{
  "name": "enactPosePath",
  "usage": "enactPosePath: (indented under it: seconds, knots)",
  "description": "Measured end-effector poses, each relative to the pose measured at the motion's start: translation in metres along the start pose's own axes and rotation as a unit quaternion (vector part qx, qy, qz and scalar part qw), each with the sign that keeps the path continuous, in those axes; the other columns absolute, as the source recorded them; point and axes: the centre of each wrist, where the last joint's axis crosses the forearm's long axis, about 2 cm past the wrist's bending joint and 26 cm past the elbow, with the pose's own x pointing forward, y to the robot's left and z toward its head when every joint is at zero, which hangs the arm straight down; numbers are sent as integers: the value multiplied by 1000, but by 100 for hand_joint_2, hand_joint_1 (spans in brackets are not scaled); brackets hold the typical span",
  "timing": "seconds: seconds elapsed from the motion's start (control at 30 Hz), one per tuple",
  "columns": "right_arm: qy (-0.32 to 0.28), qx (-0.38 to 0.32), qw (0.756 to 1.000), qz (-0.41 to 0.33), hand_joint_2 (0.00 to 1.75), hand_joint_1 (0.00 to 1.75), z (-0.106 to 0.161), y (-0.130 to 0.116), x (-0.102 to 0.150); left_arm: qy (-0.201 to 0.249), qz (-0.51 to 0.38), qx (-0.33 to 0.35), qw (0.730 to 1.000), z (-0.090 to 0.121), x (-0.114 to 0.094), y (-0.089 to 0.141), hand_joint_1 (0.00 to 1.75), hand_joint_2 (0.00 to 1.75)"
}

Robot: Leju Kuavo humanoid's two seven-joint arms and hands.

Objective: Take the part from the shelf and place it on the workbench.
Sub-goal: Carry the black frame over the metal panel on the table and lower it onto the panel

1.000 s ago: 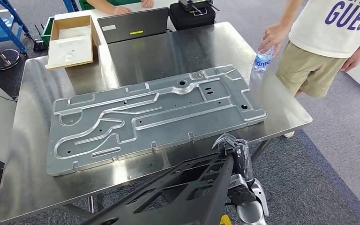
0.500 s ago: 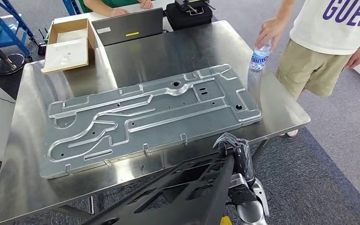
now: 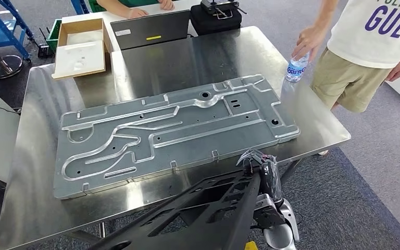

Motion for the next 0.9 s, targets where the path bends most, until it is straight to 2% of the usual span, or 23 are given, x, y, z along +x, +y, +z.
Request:
enactPosePath:
  seconds: [0.4,0.5,0.6,0.8,0.9]
  knots:
    - [0,-3,1000,1,0,175,-1,0,0,-1,1,0,1000,0,0,0,0,0]
    - [14,-22,999,17,0,175,-1,-6,-2,0,1,0,1000,0,-1,-1,0,0]
    - [29,-65,996,60,0,175,-8,-23,-8,0,-1,-1,1000,0,-1,0,0,0]
    - [25,-127,976,174,0,175,-32,-82,-22,-1,-10,-10,1000,-1,3,0,0,0]
    - [26,-150,963,221,0,175,-40,-103,-24,-3,-12,-14,1000,-2,5,0,0,0]
